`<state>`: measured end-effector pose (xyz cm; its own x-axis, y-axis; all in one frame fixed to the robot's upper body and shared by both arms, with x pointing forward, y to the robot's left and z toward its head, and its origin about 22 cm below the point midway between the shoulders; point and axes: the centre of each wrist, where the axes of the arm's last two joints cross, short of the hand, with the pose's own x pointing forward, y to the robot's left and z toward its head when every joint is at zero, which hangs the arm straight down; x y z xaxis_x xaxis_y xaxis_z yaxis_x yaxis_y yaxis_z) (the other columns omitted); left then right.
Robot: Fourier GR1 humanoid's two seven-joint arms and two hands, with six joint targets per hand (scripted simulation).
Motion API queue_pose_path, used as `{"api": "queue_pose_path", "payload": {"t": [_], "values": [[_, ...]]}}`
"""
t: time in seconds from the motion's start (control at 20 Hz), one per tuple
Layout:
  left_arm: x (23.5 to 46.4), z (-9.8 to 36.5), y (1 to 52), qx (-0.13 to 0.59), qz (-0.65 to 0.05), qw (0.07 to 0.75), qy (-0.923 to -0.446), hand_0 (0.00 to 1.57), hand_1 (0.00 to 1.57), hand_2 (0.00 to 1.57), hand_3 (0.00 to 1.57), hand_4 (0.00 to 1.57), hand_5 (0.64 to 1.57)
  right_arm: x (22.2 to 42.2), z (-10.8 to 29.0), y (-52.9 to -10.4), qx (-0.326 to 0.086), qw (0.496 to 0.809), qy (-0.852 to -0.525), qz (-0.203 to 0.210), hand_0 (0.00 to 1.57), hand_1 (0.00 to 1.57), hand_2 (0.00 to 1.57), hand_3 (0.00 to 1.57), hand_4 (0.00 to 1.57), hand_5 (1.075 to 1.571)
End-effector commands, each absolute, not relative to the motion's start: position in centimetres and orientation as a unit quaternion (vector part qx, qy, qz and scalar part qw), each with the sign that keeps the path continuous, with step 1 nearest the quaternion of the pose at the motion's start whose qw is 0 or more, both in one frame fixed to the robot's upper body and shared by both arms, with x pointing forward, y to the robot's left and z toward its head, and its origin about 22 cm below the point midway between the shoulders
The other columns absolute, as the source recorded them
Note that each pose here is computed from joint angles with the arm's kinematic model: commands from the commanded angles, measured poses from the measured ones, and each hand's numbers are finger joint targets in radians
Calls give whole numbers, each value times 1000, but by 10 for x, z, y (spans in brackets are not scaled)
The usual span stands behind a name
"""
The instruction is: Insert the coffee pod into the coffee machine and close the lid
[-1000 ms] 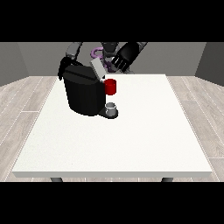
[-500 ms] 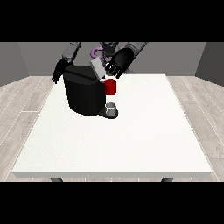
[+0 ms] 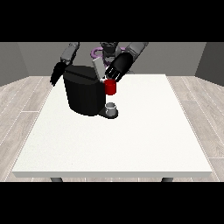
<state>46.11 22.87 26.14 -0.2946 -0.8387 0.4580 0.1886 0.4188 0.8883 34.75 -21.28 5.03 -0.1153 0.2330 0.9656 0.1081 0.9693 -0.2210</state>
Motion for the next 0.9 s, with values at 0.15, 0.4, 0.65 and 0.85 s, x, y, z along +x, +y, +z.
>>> {"api": "queue_pose_path", "payload": {"t": [0.15, 0.4, 0.65, 0.85], "values": [[462, 282, 229, 261, -464, 538, -654, 1196, 1196, 1252, 1201, 418, 1571, 344, 44, -198, -110, 646, -754, 57, 0, 0, 0, 0, 36, 1571], [463, 274, 233, 258, -470, 527, -659, 1216, 1216, 1259, 1200, 417, 1571, 349, 54, -204, -111, 644, -755, 55, 0, 0, 0, 0, 0, 1571], [459, 285, 250, 274, -467, 508, -670, 1207, 1207, 1244, 1206, 356, 1571, 357, 69, -229, -113, 641, -758, 41, 0, 0, 0, 0, 0, 1571], [463, 270, 240, 280, -464, 514, -665, 1202, 1202, 1218, 1176, 360, 1571, 352, 64, -205, -107, 648, -752, 49, 0, 0, 0, 0, 0, 1571]]}}
